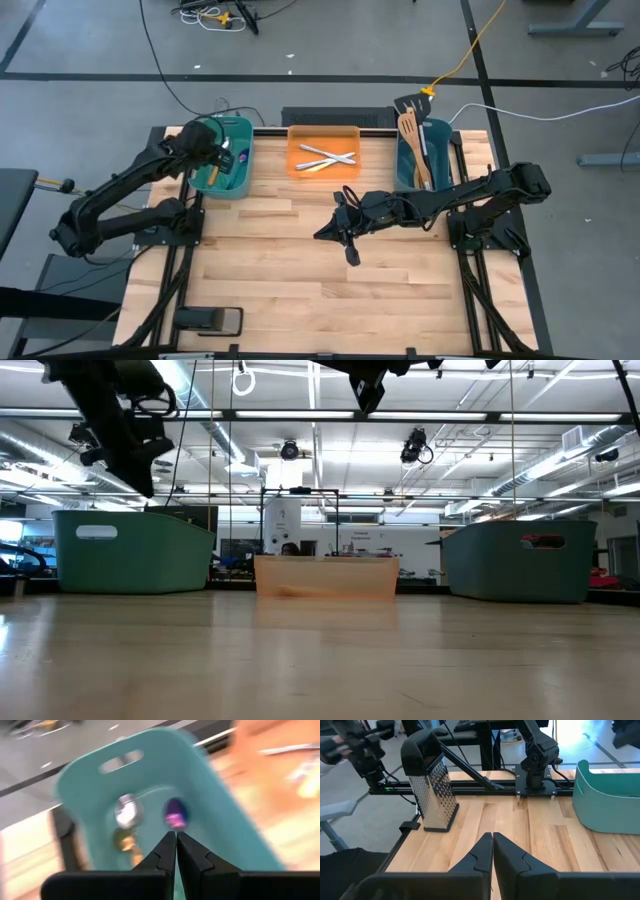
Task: Pick & Place Kitchen Items
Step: Return to Home Position
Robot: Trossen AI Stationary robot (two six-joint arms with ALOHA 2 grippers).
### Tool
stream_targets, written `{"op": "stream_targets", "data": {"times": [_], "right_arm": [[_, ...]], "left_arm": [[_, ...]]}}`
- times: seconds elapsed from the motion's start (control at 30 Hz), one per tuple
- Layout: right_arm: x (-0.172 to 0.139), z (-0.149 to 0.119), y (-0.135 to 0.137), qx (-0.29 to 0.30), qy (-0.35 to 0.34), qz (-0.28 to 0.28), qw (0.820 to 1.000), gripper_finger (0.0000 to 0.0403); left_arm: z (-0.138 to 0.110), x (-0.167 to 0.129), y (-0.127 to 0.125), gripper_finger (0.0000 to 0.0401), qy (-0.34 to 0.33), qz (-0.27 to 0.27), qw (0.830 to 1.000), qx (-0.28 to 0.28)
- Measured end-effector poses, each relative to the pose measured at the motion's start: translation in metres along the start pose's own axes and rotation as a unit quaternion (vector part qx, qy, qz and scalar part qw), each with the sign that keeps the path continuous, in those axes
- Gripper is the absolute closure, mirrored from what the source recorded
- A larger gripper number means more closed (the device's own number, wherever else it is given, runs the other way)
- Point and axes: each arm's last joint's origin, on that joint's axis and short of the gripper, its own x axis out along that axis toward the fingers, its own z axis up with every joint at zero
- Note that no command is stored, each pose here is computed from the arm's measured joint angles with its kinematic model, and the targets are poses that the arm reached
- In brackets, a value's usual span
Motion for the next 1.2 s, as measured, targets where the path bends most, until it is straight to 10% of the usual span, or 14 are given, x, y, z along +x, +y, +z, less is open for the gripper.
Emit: {"op": "stream_targets", "data": {"times": [0.8, 1.2], "right_arm": [[-0.028, 0.023, 0.003, -0.069, -0.042, -0.069, 0.994, 0.0378], [-0.07, 0.033, 0.005, -0.065, -0.01, -0.132, 0.989, 0.0378]], "left_arm": [[-0.039, -0.092, -0.008, 0.0383, -0.157, -0.369, 0.91, 0.106], [-0.078, -0.068, -0.02, 0.0391, -0.22, -0.475, 0.847, 0.094]]}}
